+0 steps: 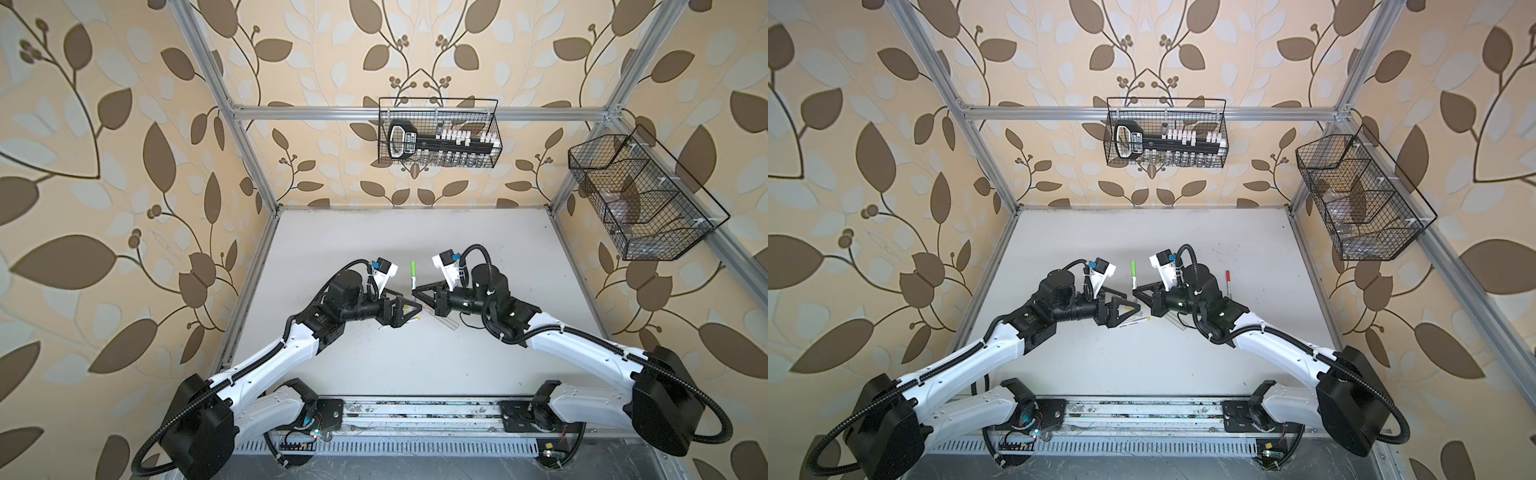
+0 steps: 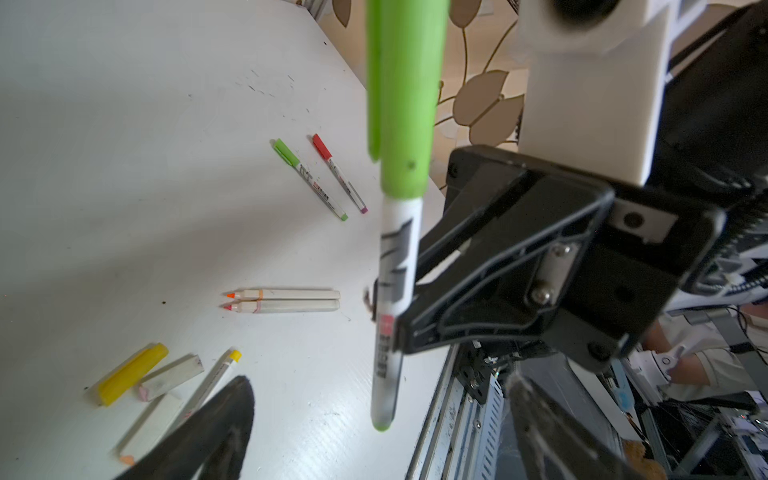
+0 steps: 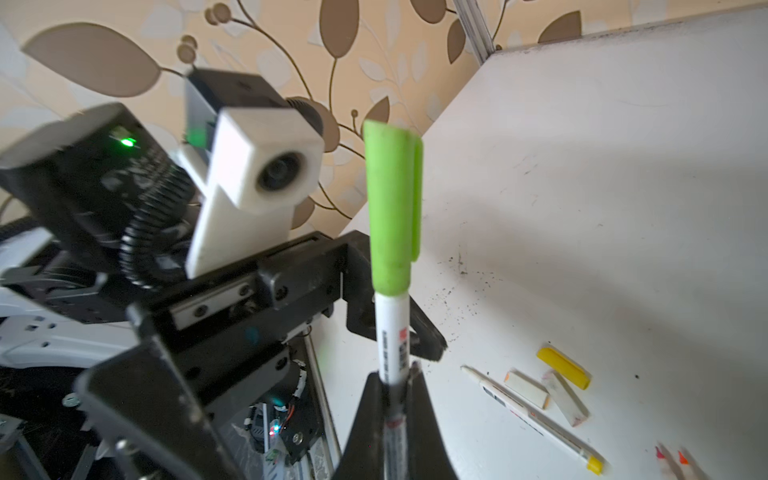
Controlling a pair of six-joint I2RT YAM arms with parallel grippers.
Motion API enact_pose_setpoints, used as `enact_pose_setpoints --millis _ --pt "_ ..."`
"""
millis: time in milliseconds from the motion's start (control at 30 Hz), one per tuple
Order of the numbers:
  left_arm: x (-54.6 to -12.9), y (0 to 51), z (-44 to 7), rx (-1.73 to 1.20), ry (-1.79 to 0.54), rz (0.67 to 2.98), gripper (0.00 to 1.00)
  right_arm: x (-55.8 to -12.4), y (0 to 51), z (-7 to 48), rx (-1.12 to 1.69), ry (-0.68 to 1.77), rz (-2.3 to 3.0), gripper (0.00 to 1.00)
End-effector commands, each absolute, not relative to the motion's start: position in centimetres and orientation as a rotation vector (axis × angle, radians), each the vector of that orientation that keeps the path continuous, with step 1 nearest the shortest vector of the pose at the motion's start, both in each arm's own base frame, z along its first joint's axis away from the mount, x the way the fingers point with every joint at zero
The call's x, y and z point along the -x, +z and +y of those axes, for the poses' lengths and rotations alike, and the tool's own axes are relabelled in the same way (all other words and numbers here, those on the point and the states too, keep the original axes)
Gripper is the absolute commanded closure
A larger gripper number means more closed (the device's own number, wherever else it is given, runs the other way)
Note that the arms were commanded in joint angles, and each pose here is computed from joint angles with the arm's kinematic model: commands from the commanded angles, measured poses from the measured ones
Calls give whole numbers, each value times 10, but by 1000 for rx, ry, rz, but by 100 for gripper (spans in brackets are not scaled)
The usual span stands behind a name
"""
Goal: Insert the pens into the pen caps
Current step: 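Push the green cap down onto the marker with the left gripper, then open the left gripper off the green cap while the right gripper holds the marker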
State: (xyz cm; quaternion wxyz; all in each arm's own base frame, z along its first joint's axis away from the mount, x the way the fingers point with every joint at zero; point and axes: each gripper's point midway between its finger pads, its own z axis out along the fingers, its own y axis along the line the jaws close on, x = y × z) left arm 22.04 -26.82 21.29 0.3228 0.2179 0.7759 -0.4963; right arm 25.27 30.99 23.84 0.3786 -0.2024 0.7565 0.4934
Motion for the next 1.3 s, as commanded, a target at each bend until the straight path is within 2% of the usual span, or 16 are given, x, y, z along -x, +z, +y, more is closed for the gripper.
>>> enact_pose_setpoints --millis 0,67,200,367,433,500,633,767,1133,1267 --pt "-206 247 -278 -707 -1402 1865 9 -230 261 315 582 1434 1854 95" --pt "-206 249 -281 -719 -1415 1857 15 -225 265 317 601 1460 1840 95" --pt "-206 254 -288 -747 -1461 1833 38 -221 265 316 616 1469 1832 95" --pt "-210 252 -291 -746 -1466 1842 80 -219 266 314 615 1468 1832 93" --pt "-211 250 -291 -739 -1456 1850 86 -221 267 313 610 1464 1835 91" --pt "-212 245 -290 -728 -1442 1874 93 -224 270 311 602 1458 1833 83" --pt "-214 231 -290 -736 -1407 1931 100 -234 282 306 581 1433 1826 64" --pt "-213 220 -289 -758 -1372 1956 100 -250 288 298 537 1357 1845 55" --pt "-196 213 -296 -866 -1387 1958 100 -279 285 297 507 1301 1892 55" --pt "-196 215 -296 -871 -1377 1957 100 -282 280 300 513 1303 1911 61"
